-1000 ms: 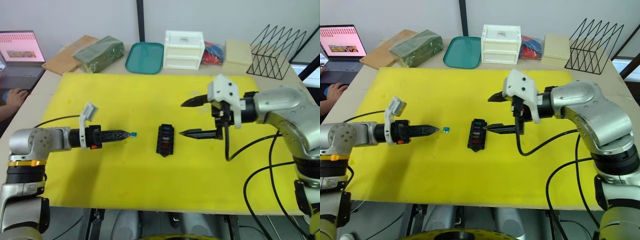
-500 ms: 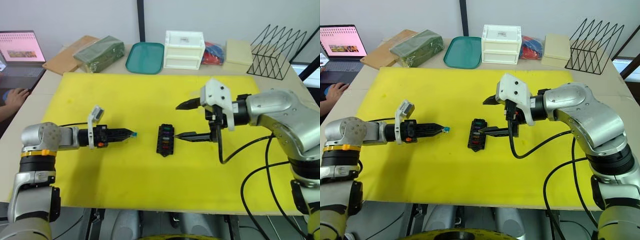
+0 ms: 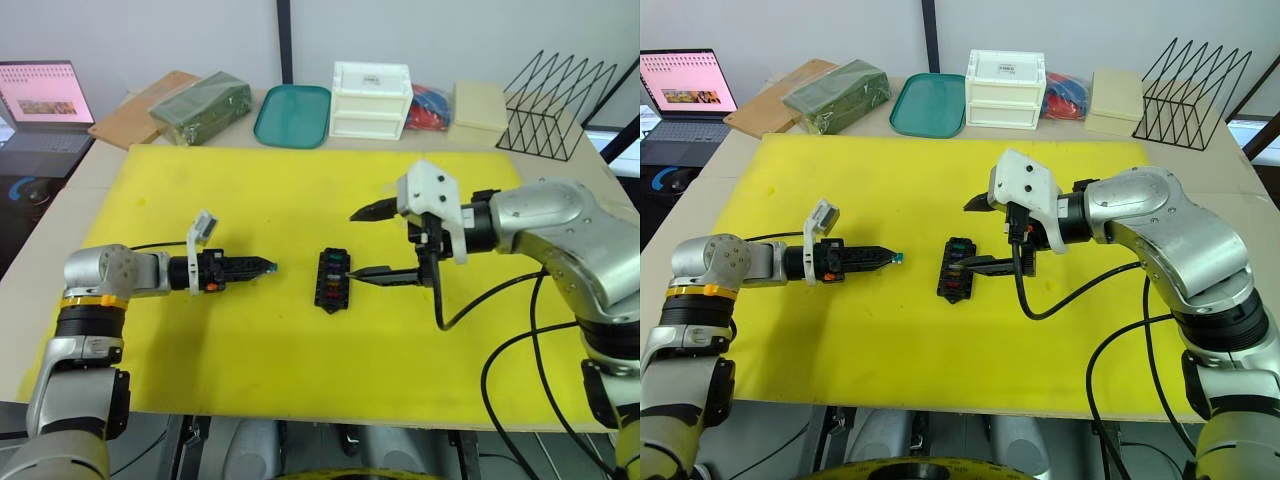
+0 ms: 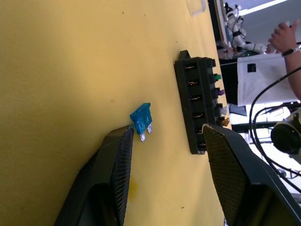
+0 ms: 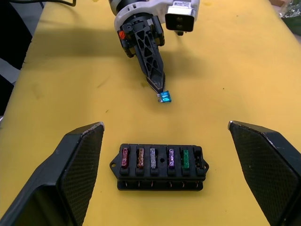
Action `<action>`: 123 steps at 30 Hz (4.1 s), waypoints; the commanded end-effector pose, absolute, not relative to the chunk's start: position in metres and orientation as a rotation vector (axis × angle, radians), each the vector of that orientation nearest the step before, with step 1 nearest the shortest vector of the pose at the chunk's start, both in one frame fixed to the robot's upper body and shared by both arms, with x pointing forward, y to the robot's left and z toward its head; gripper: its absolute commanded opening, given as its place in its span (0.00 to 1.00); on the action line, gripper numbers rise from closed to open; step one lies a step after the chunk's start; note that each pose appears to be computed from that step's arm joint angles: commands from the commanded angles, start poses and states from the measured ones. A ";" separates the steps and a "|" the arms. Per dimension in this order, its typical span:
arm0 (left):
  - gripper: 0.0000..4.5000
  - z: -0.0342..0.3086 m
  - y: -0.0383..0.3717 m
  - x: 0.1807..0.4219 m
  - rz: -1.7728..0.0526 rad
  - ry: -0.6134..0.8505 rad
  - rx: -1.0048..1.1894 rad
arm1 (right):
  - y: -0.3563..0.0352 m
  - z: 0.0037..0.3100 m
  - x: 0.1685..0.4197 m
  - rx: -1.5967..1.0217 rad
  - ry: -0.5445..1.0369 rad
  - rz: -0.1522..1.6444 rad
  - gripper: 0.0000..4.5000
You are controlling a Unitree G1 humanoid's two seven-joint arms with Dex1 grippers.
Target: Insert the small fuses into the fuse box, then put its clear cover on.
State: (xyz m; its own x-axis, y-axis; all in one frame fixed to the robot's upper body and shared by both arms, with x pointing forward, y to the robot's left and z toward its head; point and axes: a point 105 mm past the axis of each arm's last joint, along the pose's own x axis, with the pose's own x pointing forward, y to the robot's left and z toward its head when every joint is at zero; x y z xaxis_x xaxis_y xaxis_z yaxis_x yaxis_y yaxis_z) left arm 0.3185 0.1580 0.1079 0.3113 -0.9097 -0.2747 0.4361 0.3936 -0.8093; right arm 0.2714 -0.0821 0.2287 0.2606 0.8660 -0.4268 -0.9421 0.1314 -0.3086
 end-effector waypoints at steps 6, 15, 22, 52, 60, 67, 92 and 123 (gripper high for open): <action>0.56 0.094 0.152 0.328 -0.961 0.818 -0.669 | -0.077 0.238 0.267 -0.622 0.110 1.328 1.00; 0.42 0.090 0.149 0.331 -0.962 0.810 -0.656 | -0.077 0.237 0.268 -0.630 0.113 1.324 1.00; 0.00 0.085 0.151 0.331 -0.953 0.808 -0.606 | -0.077 0.238 0.269 -0.635 0.112 1.323 1.00; 0.00 0.224 0.104 0.279 -1.437 0.054 -0.306 | -0.060 0.262 0.281 0.015 0.407 1.339 0.66; 0.00 0.226 0.099 0.276 -1.463 0.057 -0.318 | -0.055 0.264 0.277 0.031 0.409 1.358 0.66; 0.00 0.225 0.096 0.275 -1.474 0.061 -0.319 | -0.051 0.265 0.277 0.032 0.413 1.367 0.62; 0.00 0.227 0.099 0.275 -1.455 0.054 -0.325 | -0.050 0.257 0.275 0.006 0.427 1.375 0.25; 0.62 0.206 0.107 0.293 -1.393 0.188 -0.043 | -0.060 0.243 0.292 -0.371 0.385 1.239 0.00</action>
State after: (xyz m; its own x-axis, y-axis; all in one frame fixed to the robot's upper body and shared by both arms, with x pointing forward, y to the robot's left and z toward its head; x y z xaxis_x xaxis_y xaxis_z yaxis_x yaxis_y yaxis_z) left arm 0.2948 0.1073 0.2003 0.1890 -0.9788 -0.0793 0.9524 0.2024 -0.2281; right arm 0.2928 -0.0627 0.2334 0.2553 0.8417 -0.4757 -0.9466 0.3179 0.0545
